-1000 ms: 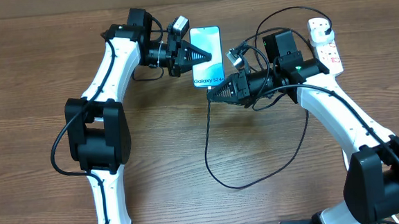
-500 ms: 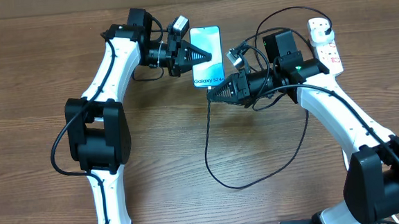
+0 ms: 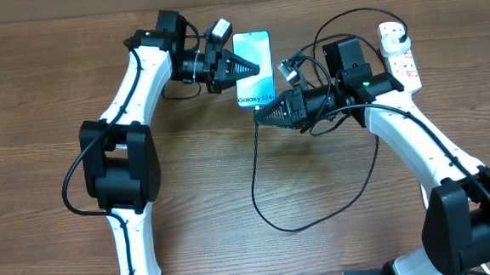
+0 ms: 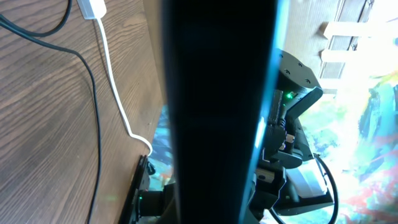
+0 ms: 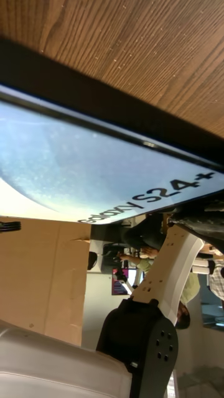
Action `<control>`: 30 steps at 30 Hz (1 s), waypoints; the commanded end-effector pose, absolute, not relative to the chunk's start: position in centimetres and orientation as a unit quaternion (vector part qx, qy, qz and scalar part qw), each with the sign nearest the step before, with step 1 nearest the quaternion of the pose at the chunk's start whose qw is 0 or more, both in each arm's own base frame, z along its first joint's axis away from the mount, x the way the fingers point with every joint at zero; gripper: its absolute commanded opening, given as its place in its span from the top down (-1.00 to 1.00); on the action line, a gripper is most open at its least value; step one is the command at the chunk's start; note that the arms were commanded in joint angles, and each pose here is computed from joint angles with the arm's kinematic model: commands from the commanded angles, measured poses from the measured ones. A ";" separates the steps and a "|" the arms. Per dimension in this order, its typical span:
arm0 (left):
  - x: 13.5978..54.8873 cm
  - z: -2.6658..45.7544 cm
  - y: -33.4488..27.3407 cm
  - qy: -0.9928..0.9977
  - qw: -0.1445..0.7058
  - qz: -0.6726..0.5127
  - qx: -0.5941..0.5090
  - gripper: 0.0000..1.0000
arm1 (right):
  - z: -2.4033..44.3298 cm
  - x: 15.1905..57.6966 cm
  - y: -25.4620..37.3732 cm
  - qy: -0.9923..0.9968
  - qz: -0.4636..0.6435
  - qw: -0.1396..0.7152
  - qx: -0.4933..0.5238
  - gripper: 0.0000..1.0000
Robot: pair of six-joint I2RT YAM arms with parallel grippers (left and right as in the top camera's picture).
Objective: Plug charger to phone and switch on socket
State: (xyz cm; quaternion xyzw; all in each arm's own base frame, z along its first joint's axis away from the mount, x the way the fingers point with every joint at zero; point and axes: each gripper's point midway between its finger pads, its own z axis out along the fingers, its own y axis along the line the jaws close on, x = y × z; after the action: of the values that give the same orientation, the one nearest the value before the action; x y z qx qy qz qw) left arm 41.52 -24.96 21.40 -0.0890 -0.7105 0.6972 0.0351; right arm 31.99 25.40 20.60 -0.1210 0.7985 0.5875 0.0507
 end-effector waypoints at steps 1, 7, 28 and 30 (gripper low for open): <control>40.9 22.6 -25.7 -0.694 0.028 0.711 -0.112 0.92 | 20.9 33.1 24.7 0.797 0.587 0.073 -0.121 0.93; 40.9 22.6 -25.7 -0.693 0.025 0.711 -0.115 0.92 | 21.0 33.4 24.3 0.797 0.587 0.077 -0.116 0.93; 40.2 22.6 -26.4 -0.693 0.039 0.710 -0.115 0.92 | 21.6 34.3 24.5 0.791 0.591 0.101 -0.126 0.93; 40.2 22.6 -26.4 -0.693 0.039 0.710 -0.115 0.92 | 21.7 34.4 24.5 0.790 0.591 0.103 -0.127 0.93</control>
State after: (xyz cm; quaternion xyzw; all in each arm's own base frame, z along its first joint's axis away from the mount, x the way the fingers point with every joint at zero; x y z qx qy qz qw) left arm 41.50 -24.75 21.53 -0.0847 -0.7082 0.6999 0.0370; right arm 32.78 24.99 21.00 -0.1193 0.7898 0.5981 0.0648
